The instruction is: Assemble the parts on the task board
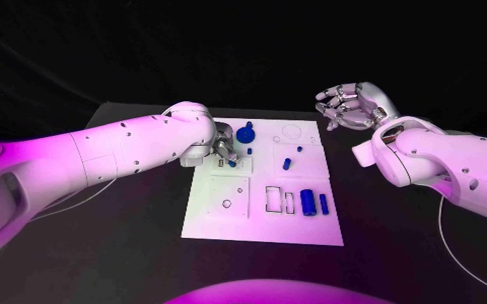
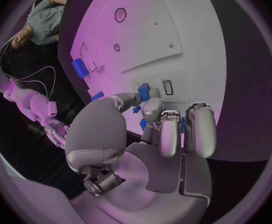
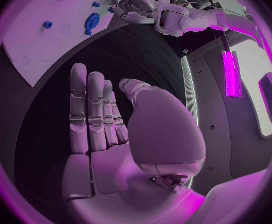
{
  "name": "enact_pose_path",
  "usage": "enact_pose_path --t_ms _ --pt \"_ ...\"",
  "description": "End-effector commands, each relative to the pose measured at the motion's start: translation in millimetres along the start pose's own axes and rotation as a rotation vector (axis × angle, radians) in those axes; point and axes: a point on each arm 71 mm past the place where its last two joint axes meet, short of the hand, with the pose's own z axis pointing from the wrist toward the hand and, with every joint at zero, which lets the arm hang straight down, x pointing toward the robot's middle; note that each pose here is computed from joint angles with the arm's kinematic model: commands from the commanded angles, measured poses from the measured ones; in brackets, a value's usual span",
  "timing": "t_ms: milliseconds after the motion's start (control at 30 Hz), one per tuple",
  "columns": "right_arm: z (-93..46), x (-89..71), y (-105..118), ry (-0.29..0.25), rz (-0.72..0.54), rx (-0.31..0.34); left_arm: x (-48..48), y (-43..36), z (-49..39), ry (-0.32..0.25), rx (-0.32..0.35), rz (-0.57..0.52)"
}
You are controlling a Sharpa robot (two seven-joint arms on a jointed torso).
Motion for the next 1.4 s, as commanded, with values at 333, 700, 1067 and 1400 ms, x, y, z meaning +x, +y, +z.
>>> enact_pose_path --t_ms 333,700,1067,1400 --pt "-0.6 1.1 0.8 0.01 0.001 -0.007 4.2 -2.5 1.9 0.031 0.007 0.006" --pt "-0.7 1.0 0.9 0.01 0.001 -0.008 4.4 -2.1 2.4 0.034 0.005 0.007" --pt "-0.8 0.8 0.8 0.011 0.001 -0.009 3.8 -0.9 2.9 0.031 0.002 0.004" --pt "-0.8 1.1 1.2 0.012 0.0 -0.012 3.3 0.6 3.3 0.03 -0.002 0.002"
